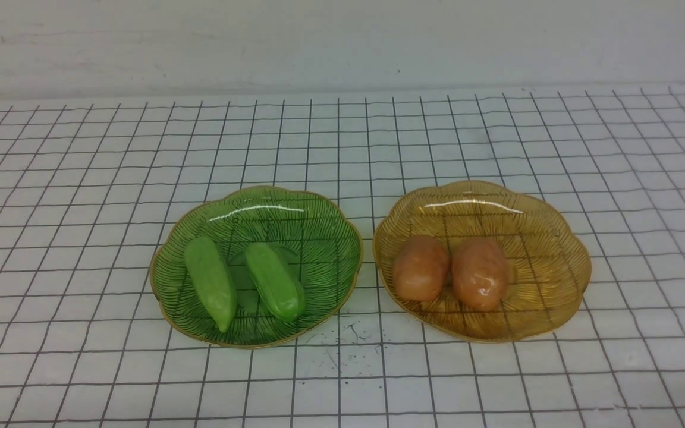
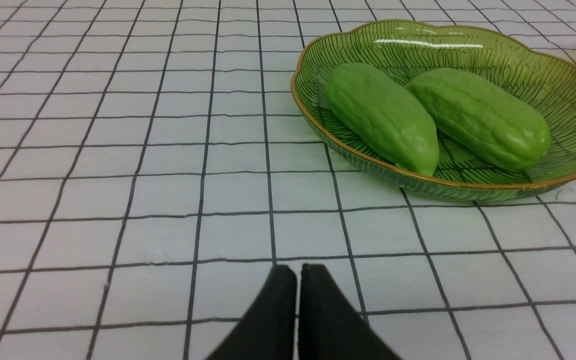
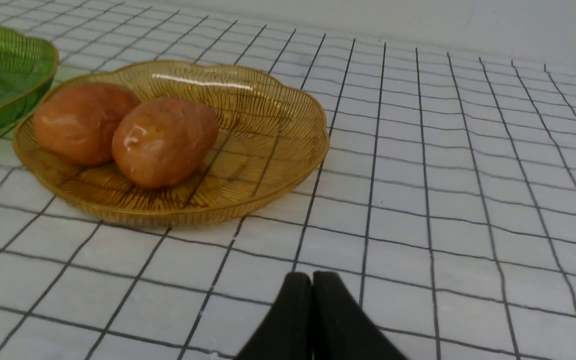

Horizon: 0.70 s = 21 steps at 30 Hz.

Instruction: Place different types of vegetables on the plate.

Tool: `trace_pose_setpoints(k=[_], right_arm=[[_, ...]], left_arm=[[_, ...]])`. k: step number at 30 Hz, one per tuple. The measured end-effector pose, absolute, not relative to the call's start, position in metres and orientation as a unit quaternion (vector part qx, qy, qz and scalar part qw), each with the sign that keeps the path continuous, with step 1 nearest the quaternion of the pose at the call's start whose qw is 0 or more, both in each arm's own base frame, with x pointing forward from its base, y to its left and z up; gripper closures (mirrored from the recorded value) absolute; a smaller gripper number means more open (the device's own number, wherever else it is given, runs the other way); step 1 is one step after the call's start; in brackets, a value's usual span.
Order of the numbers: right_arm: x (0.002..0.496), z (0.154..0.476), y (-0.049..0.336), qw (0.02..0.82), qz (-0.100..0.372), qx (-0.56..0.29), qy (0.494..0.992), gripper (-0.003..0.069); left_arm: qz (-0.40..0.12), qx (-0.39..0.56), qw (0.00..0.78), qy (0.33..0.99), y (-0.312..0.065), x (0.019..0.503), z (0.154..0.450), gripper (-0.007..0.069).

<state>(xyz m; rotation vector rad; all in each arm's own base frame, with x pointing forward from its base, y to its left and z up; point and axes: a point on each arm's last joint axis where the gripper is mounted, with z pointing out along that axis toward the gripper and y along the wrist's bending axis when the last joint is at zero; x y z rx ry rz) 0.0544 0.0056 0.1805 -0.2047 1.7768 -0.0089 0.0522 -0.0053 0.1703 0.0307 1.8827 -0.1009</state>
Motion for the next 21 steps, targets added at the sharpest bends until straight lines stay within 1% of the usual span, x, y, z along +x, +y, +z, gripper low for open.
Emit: trace_pose_setpoints(k=[7, 21], right_arm=[[0.0546, 0.1807, 0.0004, 0.626, -0.035, -0.054, 0.777, 0.0674], [0.0546, 0.1807, -0.0001, 0.626, -0.038, -0.051, 0.777, 0.0674]], left_arm=[[-0.043, 0.013, 0.588, 0.808, -0.0053, 0.0522, 0.1703, 0.0633], [-0.043, 0.013, 0.588, 0.808, -0.0053, 0.0522, 0.1703, 0.0633]])
